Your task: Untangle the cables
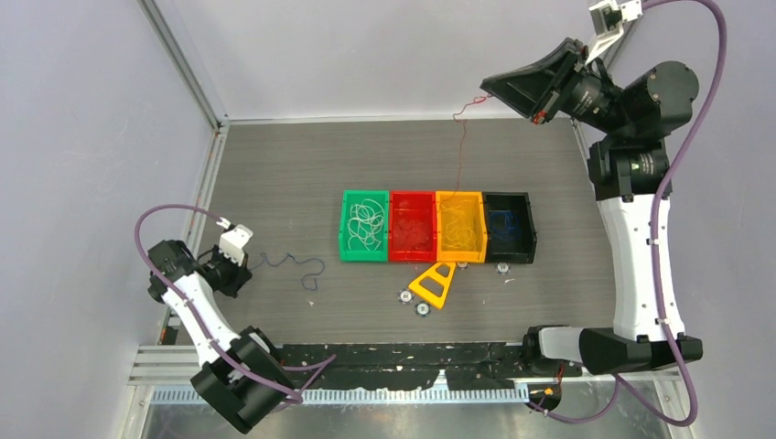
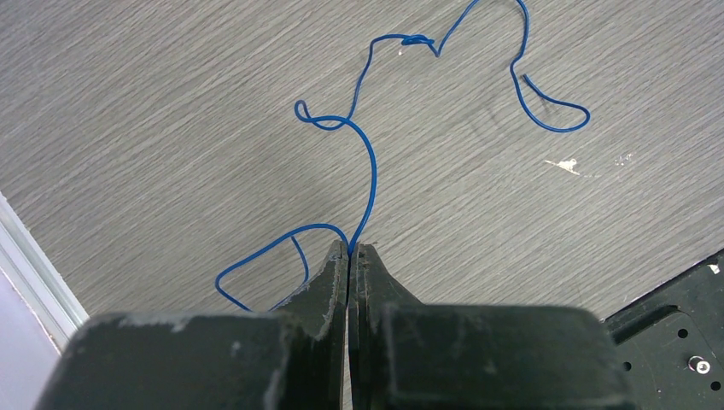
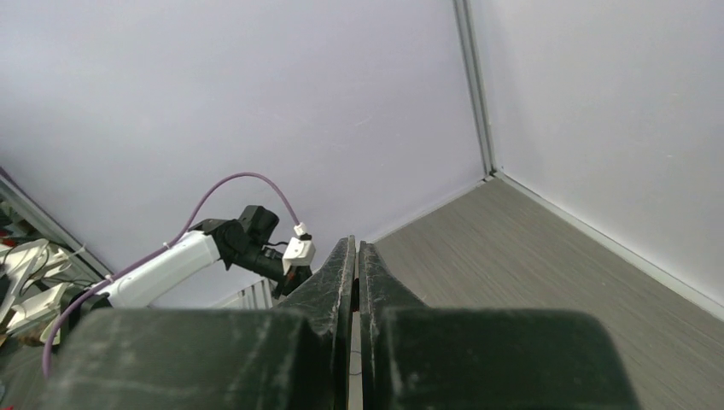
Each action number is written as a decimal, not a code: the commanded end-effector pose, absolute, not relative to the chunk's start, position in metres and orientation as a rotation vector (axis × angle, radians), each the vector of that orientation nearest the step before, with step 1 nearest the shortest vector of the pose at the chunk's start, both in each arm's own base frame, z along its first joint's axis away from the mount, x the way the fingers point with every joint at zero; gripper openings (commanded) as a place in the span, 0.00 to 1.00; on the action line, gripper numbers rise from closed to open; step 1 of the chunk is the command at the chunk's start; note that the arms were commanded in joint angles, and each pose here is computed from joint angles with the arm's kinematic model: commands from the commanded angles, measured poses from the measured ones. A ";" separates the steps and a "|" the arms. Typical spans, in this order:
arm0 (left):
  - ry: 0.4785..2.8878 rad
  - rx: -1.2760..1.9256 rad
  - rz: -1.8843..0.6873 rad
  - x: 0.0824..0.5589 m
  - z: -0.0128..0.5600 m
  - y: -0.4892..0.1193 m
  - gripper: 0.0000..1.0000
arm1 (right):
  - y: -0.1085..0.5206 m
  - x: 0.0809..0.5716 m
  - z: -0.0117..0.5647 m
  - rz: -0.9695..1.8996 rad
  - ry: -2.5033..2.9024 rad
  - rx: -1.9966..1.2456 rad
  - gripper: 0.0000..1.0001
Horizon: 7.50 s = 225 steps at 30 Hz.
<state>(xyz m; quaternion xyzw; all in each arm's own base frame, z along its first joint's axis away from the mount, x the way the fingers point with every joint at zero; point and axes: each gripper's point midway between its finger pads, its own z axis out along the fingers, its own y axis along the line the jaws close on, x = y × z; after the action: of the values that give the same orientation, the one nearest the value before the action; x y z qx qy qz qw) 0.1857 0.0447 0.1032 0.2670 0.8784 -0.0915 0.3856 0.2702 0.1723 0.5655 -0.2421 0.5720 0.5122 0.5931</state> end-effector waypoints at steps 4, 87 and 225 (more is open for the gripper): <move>2.200 0.663 -0.254 0.195 0.105 0.044 0.00 | 0.199 0.276 0.564 1.164 1.297 -0.629 0.05; 2.287 0.642 -0.241 0.191 0.092 0.056 0.00 | 0.242 0.356 0.131 0.492 2.228 -0.908 0.05; 1.792 1.120 -0.677 0.128 0.207 -0.115 0.00 | 0.303 0.276 0.251 0.967 1.965 -1.195 0.95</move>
<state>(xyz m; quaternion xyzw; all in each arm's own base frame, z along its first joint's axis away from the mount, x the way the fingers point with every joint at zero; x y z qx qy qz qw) 0.1437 -0.0801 0.1699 0.4541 0.7568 -0.2044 0.4235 0.3284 0.2718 0.2117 -0.4403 0.8006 0.2642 0.3090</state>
